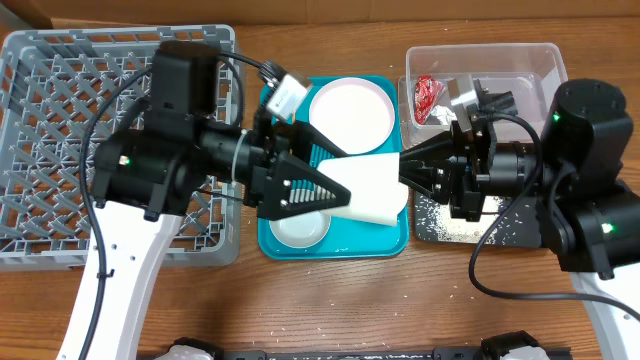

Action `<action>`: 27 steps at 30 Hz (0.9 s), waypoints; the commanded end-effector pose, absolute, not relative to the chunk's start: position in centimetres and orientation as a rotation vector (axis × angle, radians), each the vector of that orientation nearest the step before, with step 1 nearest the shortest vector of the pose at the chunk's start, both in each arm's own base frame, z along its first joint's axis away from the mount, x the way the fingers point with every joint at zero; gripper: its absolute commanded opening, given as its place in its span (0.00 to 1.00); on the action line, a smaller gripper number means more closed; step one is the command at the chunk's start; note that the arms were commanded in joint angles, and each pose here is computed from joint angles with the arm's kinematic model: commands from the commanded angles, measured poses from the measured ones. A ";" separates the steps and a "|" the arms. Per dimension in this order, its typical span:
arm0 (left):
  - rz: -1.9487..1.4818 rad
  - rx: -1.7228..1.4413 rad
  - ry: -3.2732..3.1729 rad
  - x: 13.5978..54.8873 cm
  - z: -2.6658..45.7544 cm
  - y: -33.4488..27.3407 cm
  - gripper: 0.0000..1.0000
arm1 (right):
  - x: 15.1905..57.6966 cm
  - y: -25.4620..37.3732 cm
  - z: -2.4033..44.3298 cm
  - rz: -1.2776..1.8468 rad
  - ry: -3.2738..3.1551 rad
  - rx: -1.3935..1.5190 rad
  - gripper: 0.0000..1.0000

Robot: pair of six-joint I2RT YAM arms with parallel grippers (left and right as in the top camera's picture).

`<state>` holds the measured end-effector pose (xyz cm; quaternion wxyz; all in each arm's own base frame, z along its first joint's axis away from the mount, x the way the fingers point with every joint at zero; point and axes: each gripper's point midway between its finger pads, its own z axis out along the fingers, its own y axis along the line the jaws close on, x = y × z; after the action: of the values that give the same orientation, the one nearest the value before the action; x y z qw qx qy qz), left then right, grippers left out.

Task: Sort waste into correct bins and load items into the dishwasher
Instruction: 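Hand the white cup from the right gripper to the left gripper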

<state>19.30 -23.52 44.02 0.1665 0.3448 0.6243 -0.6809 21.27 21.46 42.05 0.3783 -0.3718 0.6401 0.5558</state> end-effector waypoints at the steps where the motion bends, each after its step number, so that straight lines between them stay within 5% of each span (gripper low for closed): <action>1: -1.973 1.047 1.717 18.1 44.6 -23.9 0.77 | 21.3 21.5 42.6 1.434 1.610 -0.975 0.04; 13: -1.954 1.007 1.777 18.4 44.0 -24.0 0.79 | 21.9 21.5 42.6 1.400 1.608 -0.963 0.04; 16: -1.910 0.960 1.851 19.0 43.1 -24.0 0.68 | 22.0 21.5 42.6 1.392 1.604 -0.963 0.31; 18: -1.886 0.931 1.896 19.3 42.6 -24.0 0.67 | 22.3 21.4 42.6 1.376 1.615 -0.946 0.13; 24: -1.842 0.909 1.935 19.7 42.0 -24.1 0.68 | 22.3 21.5 42.6 1.389 1.627 -0.934 0.14; 27: -1.836 0.903 1.939 19.8 41.9 -24.0 0.63 | 22.5 21.4 42.6 1.380 1.630 -0.928 0.38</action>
<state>19.76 -23.97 42.05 0.1532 0.3150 0.6724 -0.6521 22.40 21.57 41.79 0.3849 -0.3655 0.6457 0.5490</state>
